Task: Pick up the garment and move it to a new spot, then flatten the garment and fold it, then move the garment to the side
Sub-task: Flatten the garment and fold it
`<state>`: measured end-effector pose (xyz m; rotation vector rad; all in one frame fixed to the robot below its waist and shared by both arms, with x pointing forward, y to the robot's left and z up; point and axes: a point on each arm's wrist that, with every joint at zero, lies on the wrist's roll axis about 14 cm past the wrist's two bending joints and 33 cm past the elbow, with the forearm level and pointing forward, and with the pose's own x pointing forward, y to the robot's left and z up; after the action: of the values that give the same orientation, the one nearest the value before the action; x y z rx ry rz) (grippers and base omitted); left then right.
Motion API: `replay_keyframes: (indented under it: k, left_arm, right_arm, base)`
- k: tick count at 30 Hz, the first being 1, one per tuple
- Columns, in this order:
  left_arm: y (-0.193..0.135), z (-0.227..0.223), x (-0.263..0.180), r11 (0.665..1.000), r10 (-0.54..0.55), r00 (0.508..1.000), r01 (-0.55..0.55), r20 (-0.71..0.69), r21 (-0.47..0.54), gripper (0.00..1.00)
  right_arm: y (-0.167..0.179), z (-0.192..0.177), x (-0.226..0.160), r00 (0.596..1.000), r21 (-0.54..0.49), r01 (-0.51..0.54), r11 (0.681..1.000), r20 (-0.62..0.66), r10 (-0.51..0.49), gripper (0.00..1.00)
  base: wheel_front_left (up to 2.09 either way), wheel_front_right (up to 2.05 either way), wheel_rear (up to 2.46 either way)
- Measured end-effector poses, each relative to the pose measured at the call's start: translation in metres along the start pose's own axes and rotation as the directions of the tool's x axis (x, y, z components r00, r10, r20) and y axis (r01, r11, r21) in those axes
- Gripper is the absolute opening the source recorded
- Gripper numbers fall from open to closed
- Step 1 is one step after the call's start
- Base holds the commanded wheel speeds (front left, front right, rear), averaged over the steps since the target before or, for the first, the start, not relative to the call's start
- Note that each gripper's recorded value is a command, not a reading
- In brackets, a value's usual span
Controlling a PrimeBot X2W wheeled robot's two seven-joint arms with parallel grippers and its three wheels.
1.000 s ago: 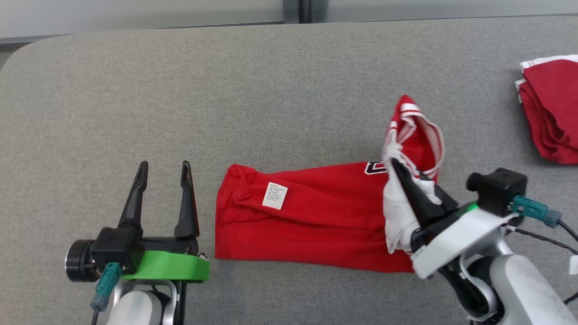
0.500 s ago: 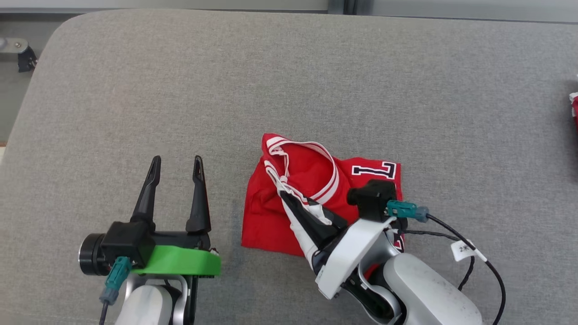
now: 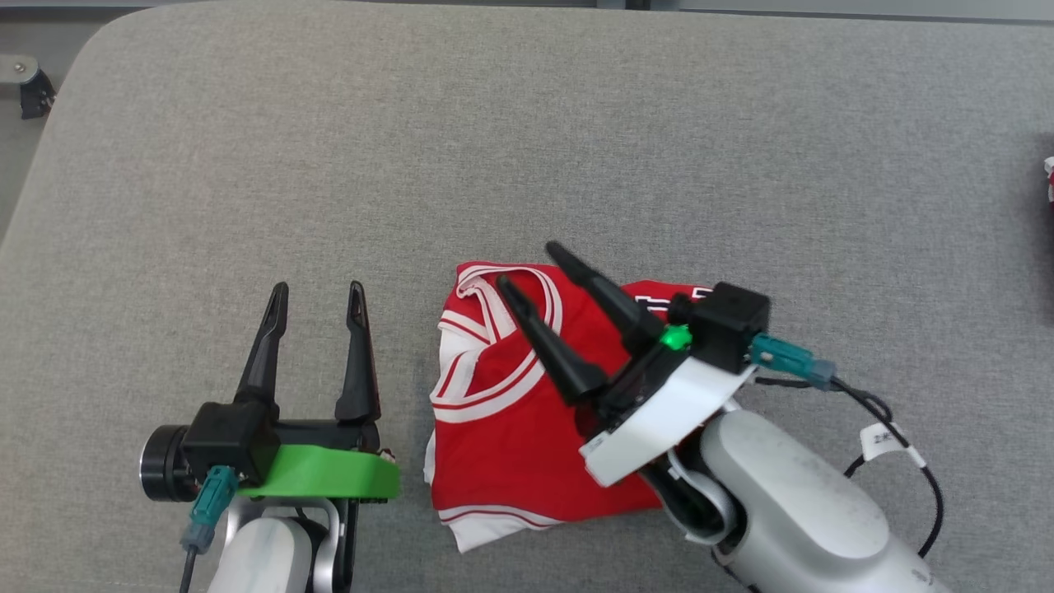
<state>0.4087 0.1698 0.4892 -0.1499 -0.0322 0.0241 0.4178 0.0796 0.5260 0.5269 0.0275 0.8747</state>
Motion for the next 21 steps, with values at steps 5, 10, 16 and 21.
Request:
replay_keyframes:
  k: [5, 10, 16, 21]
  left_arm:
    - [-0.002, 0.000, 0.003, 1.000, -0.008, 1.000, 0.008, 0.005, 0.015, 1.00]
    - [-0.002, 0.002, 0.006, 0.999, -0.018, 1.000, 0.017, 0.011, 0.029, 1.00]
    - [-0.002, 0.001, 0.004, 0.999, -0.023, 1.000, 0.023, 0.008, 0.043, 1.00]
    - [0.001, 0.001, 0.000, 0.997, -0.034, 0.999, 0.034, 0.002, 0.072, 1.00]
  right_arm:
    - [-0.053, 0.052, -0.020, 0.984, -0.159, 0.142, 0.977, 0.130, -0.121, 1.00]
    - [-0.113, 0.080, -0.080, 0.927, -0.269, 0.365, 0.891, 0.194, -0.321, 1.00]
    - [-0.150, 0.094, -0.153, 0.836, -0.345, 0.548, 0.762, 0.207, -0.508, 1.00]
    - [-0.148, 0.093, -0.187, 0.791, -0.361, 0.607, 0.708, 0.191, -0.581, 1.00]
  base:
    - [0.00, 0.00, 0.00]
    - [0.00, 0.00, 0.00]
    - [0.00, 0.00, 0.00]
    - [0.00, 0.00, 0.00]
